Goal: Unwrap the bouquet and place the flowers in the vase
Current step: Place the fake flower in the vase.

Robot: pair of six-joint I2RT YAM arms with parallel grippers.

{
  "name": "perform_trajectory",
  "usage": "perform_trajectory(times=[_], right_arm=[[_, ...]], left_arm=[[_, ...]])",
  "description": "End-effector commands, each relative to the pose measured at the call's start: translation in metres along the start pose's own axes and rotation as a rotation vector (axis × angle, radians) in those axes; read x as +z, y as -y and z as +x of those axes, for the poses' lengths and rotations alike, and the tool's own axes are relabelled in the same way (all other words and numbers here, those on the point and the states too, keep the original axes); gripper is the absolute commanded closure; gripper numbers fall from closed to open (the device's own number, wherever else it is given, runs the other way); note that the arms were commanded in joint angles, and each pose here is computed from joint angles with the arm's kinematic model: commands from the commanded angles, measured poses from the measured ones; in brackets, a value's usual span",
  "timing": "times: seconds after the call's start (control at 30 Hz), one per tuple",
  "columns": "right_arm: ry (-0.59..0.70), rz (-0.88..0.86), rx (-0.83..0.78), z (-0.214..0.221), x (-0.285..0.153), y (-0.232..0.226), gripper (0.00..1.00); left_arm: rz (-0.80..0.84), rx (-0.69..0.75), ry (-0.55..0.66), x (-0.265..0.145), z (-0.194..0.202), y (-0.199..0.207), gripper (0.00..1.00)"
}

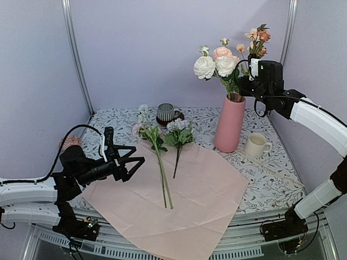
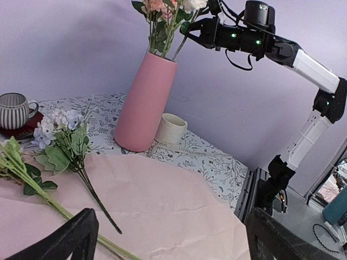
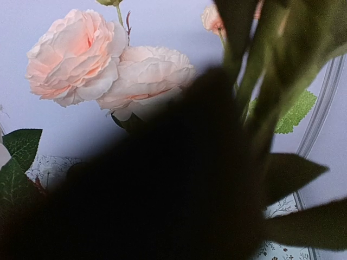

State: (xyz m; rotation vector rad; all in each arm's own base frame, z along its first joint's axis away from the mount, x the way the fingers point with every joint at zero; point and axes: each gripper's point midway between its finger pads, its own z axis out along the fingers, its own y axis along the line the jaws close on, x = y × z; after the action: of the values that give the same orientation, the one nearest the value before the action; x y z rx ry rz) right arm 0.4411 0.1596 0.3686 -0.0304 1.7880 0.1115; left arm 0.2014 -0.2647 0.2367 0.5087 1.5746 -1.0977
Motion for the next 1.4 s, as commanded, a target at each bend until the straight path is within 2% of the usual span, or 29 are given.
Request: perform_trajectory(times=[0.0,0.3,0.67,0.83,0.93,1.0,1.2,1.37], right_arm=[[0.024,-0.018,0.009,-0.015,-0.004,-0.001,0.82],[0.002,0.008,-0.007,-0.008,-0.002,0.003,0.85],[-0.117,0.033,-0.002,0.051,0.022,0.007,0.86],[-0.119,0.049,0.006,0.056,0.019,0.012,0.82],[-0.106,0.029,-0.004,0.048,0.011,0.011,0.61],[-0.096,0.02,-0.007,0.041,0.005,0.011,0.5],[-0.062,-0.075,0.002,0.022,-0.022,0.003,0.23],[-0.084,-0.161,0.015,0.028,-0.044,-0.004,0.1]], left_arm=[[-0.014,0.005,-0.004,0.001,0.001,-0.004,0.03],[-0.008,-0.002,-0.005,0.002,0.001,-0.003,0.03],[-0.011,-0.002,-0.006,0.002,0.002,-0.004,0.03],[-0.017,0.0,-0.012,0.001,0.004,-0.005,0.03],[-0.02,0.001,-0.008,0.0,0.003,-0.005,0.03],[-0.02,0.002,-0.008,0.001,0.003,-0.005,0.03],[-0.024,-0.008,-0.02,0.003,0.006,-0.007,0.03],[-0.027,-0.012,-0.024,0.004,0.006,-0.007,0.03]])
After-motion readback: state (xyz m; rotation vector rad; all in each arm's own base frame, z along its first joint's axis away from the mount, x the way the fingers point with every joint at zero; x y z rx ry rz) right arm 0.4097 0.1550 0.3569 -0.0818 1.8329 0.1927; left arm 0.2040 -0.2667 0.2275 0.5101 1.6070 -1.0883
